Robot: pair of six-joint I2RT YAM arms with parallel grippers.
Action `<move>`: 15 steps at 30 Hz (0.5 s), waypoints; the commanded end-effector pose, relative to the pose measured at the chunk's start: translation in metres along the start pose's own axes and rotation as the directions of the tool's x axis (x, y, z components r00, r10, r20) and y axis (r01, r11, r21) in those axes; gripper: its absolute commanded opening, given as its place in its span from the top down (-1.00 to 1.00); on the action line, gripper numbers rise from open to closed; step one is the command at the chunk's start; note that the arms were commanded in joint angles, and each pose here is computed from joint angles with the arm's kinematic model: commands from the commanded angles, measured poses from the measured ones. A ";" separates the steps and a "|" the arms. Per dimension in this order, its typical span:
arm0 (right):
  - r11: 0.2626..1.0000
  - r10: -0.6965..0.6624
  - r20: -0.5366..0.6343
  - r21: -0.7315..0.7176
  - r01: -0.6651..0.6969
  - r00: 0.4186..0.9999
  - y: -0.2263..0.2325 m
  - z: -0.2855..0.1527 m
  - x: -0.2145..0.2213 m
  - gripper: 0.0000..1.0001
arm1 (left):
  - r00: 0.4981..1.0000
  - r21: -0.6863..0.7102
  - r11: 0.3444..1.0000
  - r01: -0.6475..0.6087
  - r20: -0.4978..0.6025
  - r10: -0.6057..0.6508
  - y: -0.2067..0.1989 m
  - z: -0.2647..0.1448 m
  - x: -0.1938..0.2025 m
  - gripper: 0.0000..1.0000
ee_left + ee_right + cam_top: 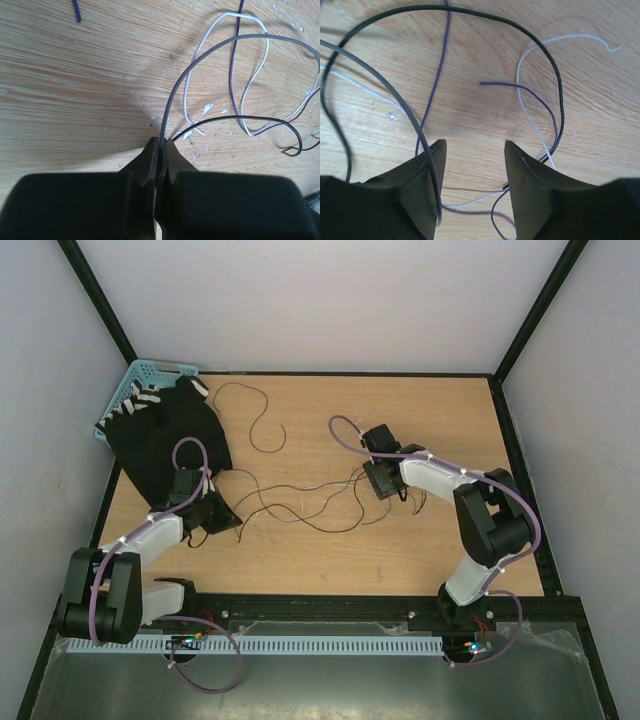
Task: Zip-tie the wires
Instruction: Straighten the cable at the center of the board.
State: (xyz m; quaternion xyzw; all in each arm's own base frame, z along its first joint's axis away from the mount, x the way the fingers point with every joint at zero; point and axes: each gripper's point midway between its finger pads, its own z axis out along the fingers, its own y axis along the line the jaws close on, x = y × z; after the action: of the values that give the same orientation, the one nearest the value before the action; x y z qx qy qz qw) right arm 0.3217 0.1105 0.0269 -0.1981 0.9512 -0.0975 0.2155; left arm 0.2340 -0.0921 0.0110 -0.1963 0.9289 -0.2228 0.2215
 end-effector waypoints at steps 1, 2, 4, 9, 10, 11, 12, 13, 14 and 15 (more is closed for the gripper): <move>0.997 0.015 0.057 -0.081 -0.011 0.998 0.007 -0.028 -0.016 -0.28 | 1.000 -0.056 0.998 -0.008 -0.015 0.007 0.011 0.003 0.004 0.92; 0.996 0.016 0.065 -0.094 -0.010 0.998 0.008 -0.031 -0.018 -0.36 | 1.000 -0.062 0.998 -0.007 -0.016 0.006 0.012 0.004 0.004 0.90; 0.994 0.015 0.081 -0.110 -0.006 0.997 0.008 -0.038 -0.021 -0.47 | 1.000 -0.067 0.998 -0.007 -0.018 0.006 0.013 0.005 0.004 0.82; 0.989 0.024 0.128 -0.146 -0.005 0.991 0.009 -0.055 -0.031 -0.66 | 1.000 -0.069 0.998 -0.008 -0.027 0.006 0.013 0.008 0.002 0.46; 0.988 0.027 0.141 -0.154 -0.005 0.990 0.010 -0.058 -0.034 -0.69 | 1.000 -0.071 0.997 -0.007 -0.030 0.005 0.013 0.009 0.003 0.38; 0.987 0.030 0.152 -0.158 -0.006 0.988 0.010 -0.061 -0.036 -0.71 | 1.000 -0.071 0.997 -0.009 -0.028 0.007 0.013 0.009 0.002 0.31; 0.987 0.037 0.163 -0.160 -0.010 0.986 0.009 -0.065 -0.039 -0.74 | 1.000 -0.073 0.997 -0.010 -0.027 0.008 0.014 0.009 0.002 0.26; 0.987 0.042 0.175 -0.158 -0.014 0.984 0.007 -0.068 -0.043 -0.76 | 1.000 -0.073 0.997 -0.011 -0.025 0.009 0.014 0.008 0.002 0.22; 0.988 0.046 0.185 -0.156 -0.017 0.982 0.006 -0.071 -0.045 -0.78 | 1.000 -0.075 0.997 -0.012 -0.023 0.010 0.014 0.008 0.002 0.18; 0.988 0.051 0.195 -0.151 -0.022 0.979 0.005 -0.073 -0.048 -0.79 | 1.000 -0.074 0.997 -0.012 -0.021 0.010 0.014 0.008 0.001 0.14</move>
State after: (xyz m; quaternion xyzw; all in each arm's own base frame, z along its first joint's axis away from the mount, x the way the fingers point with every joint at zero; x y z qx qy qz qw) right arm 0.3222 0.1361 0.0813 -0.2080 0.9403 -0.0165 0.2690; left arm 0.2469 -0.0976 0.0152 -0.1907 0.9257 -0.2344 0.2276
